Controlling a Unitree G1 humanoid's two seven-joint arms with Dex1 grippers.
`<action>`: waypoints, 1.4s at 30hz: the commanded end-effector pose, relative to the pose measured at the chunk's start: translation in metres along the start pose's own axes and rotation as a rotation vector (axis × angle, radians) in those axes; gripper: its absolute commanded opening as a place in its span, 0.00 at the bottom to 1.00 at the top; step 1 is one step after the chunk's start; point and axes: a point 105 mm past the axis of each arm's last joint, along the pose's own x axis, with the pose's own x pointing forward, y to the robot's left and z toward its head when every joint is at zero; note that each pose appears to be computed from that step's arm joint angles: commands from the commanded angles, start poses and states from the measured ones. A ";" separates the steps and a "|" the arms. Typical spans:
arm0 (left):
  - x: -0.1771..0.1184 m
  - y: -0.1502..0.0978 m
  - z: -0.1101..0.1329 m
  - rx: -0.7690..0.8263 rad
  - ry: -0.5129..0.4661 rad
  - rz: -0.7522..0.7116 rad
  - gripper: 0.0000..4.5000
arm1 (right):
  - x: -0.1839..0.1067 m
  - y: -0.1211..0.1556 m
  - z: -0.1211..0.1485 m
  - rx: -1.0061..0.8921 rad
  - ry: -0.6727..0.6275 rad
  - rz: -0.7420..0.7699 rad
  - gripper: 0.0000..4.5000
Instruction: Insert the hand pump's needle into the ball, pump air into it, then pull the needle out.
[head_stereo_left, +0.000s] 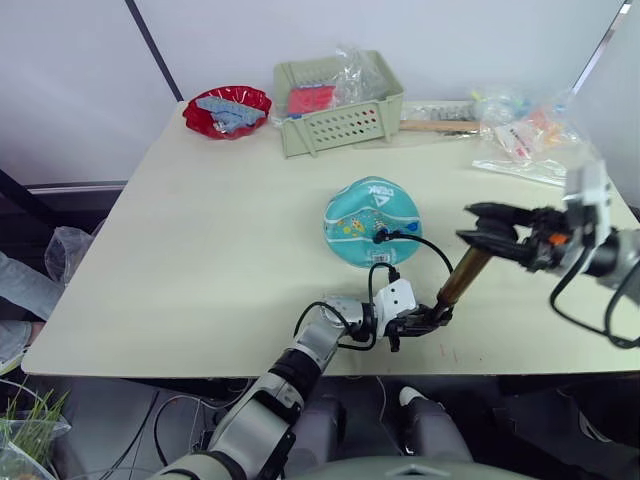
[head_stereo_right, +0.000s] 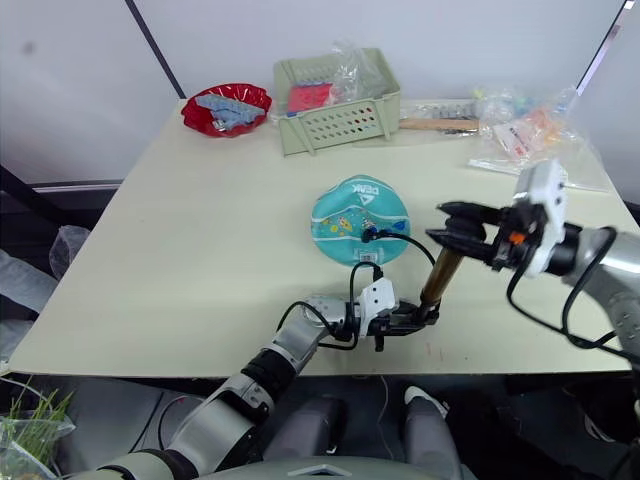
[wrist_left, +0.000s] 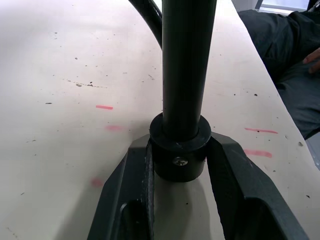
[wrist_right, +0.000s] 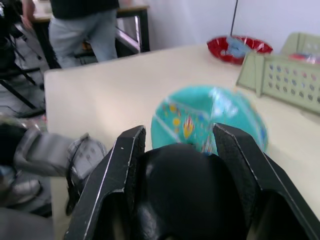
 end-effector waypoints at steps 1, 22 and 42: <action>-0.005 -0.009 -0.033 -0.066 0.105 -0.018 0.23 | -0.013 0.011 0.060 -0.099 -0.133 0.034 0.37; -0.006 -0.012 -0.034 -0.061 0.105 -0.013 0.23 | 0.003 0.024 -0.076 0.052 0.158 -0.016 0.37; -0.005 -0.015 -0.036 -0.069 0.109 -0.024 0.23 | 0.003 0.017 -0.035 -0.083 0.013 0.010 0.37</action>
